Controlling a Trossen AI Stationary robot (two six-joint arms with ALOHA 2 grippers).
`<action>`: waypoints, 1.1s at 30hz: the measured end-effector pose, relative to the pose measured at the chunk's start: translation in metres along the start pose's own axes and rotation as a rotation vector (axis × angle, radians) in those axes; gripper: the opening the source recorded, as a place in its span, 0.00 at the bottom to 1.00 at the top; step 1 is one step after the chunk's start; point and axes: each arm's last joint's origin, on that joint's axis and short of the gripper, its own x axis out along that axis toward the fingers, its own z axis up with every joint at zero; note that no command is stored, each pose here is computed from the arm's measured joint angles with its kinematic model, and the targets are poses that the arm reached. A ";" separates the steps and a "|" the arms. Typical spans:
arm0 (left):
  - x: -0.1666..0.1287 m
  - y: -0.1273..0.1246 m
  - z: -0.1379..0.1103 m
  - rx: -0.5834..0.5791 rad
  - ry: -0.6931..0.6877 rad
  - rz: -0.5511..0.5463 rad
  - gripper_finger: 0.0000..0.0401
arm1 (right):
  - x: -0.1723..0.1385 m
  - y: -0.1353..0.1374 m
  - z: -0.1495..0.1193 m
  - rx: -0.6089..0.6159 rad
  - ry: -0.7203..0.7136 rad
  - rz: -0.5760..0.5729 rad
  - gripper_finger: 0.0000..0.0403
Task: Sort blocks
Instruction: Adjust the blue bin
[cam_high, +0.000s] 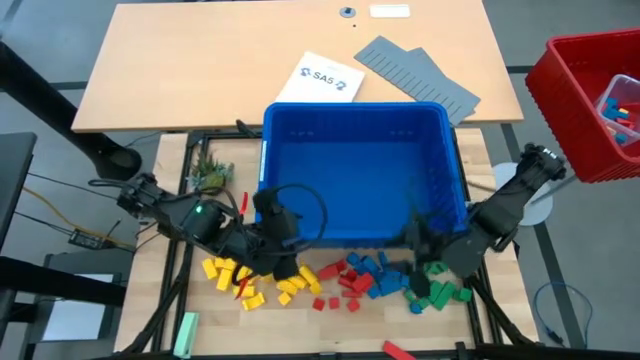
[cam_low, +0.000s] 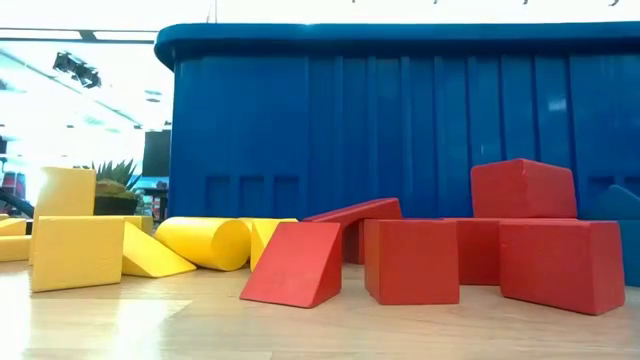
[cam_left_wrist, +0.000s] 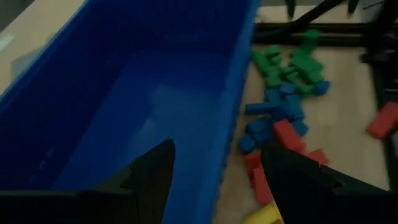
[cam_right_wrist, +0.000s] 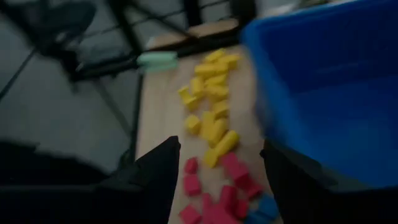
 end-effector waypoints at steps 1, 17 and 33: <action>0.000 0.005 0.000 -0.016 0.013 0.018 0.62 | -0.006 -0.004 0.002 0.014 -0.019 -0.023 0.54; -0.012 0.117 -0.019 -0.254 0.110 0.510 0.62 | -0.071 -0.140 0.009 0.177 -0.078 -0.861 0.47; 0.045 0.201 -0.068 -0.576 0.100 0.380 0.62 | -0.107 -0.223 0.000 0.405 0.345 -1.204 0.47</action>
